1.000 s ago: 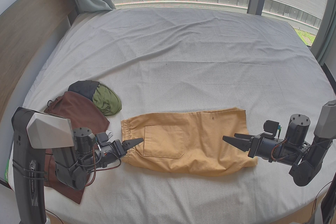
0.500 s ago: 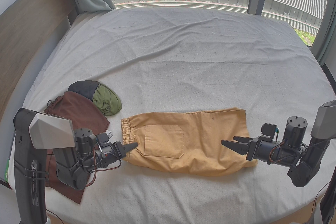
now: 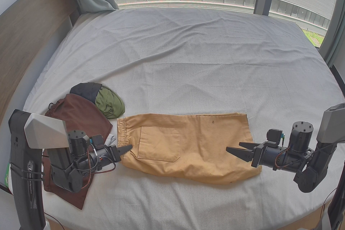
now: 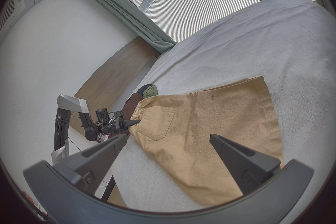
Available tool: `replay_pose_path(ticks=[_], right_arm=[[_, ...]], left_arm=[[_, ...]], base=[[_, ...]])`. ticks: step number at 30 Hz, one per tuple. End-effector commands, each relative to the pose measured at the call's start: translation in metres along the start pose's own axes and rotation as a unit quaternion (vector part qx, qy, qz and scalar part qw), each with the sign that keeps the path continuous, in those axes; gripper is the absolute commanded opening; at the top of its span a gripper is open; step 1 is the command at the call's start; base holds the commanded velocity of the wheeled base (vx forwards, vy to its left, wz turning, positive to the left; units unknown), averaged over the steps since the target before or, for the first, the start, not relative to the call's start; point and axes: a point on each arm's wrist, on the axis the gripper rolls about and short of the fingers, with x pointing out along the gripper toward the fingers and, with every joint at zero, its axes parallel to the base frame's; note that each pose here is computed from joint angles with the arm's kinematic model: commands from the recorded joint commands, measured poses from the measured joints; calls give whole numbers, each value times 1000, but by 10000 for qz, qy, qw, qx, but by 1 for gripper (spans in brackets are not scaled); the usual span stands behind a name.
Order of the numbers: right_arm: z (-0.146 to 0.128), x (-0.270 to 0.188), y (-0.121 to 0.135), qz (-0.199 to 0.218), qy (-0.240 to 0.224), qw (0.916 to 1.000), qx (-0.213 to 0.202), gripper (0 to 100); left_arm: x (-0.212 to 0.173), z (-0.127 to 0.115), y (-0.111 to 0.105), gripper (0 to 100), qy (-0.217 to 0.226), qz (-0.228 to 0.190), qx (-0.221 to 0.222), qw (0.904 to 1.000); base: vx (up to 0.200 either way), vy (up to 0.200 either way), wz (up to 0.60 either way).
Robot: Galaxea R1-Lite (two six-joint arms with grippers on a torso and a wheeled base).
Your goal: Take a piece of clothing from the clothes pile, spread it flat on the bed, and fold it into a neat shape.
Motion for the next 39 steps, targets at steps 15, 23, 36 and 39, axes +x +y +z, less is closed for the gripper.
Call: replay_pose_path(ticks=[15,23,36,39], right_arm=[[-7,0,4,37,135,9999,16,100],[-7,0,4,37,135,9999,16,100],[-7,0,4,41,145,9999,18,100],[-7,1,5,56,147,9999,11,100]], left_arm=[[-31,23,6,0,-149,-193,241,9994],[-47,36,4,0,-255,-329,277,9987],[-67,52,7,0,-427,-440,335,9976],[-71,55,6,0,-460,-466,367,9972]], base=[[0,0,0],[0,0,0],[0,0,0],[0,0,0]])
